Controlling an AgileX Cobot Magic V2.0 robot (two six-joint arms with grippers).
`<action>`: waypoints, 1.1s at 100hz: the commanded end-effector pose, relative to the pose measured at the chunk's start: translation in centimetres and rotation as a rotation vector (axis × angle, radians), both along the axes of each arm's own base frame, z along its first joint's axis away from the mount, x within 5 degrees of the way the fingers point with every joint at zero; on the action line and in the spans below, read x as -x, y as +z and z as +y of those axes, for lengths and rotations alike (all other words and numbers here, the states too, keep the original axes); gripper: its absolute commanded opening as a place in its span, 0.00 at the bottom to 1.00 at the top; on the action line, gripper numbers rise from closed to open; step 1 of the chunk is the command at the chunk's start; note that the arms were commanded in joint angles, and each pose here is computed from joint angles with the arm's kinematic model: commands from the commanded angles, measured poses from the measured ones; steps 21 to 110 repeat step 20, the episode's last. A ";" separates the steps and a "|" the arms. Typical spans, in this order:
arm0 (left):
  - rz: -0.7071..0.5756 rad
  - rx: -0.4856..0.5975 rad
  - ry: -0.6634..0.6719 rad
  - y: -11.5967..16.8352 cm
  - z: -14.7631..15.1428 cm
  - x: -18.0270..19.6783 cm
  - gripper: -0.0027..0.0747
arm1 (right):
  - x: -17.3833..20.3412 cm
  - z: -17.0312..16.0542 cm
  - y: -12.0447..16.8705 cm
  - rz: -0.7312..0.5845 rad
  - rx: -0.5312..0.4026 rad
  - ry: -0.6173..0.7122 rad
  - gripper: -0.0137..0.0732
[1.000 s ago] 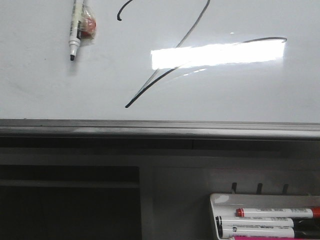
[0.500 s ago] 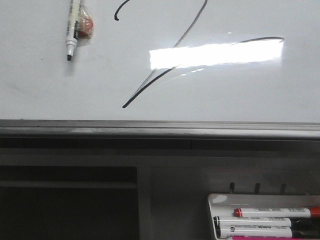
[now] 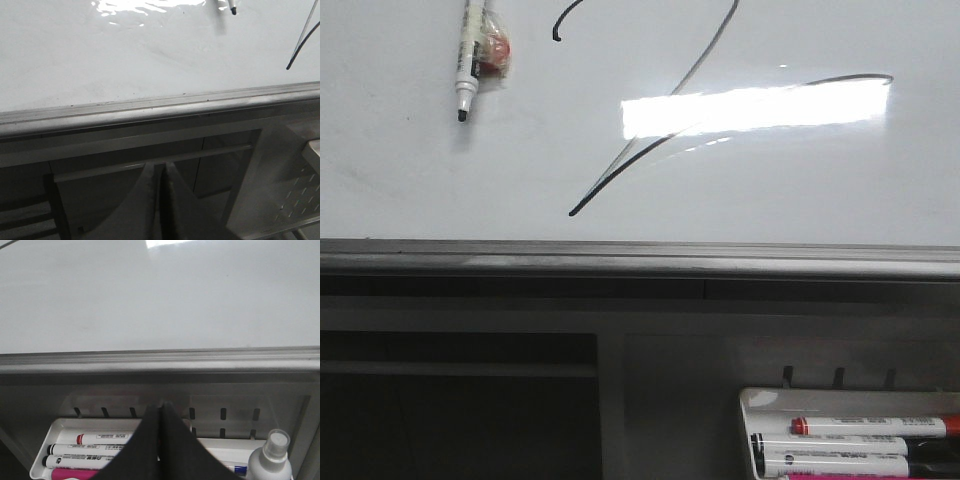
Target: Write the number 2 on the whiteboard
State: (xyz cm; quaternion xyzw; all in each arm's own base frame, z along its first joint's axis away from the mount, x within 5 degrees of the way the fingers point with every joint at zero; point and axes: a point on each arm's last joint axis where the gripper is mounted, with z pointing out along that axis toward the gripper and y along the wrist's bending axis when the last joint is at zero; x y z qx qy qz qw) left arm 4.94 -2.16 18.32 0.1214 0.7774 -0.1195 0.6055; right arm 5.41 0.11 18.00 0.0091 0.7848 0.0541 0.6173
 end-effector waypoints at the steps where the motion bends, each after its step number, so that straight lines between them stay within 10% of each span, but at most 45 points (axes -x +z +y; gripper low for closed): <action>1: -0.052 0.040 0.016 0.2 0.1 0.0 0.01 | 0.0 0.0 -0.5 -0.027 0.012 0.000 0.07; 110: -0.052 0.040 0.016 0.2 0.1 0.0 0.01 | 0.0 0.0 -0.5 -0.027 0.012 0.000 0.07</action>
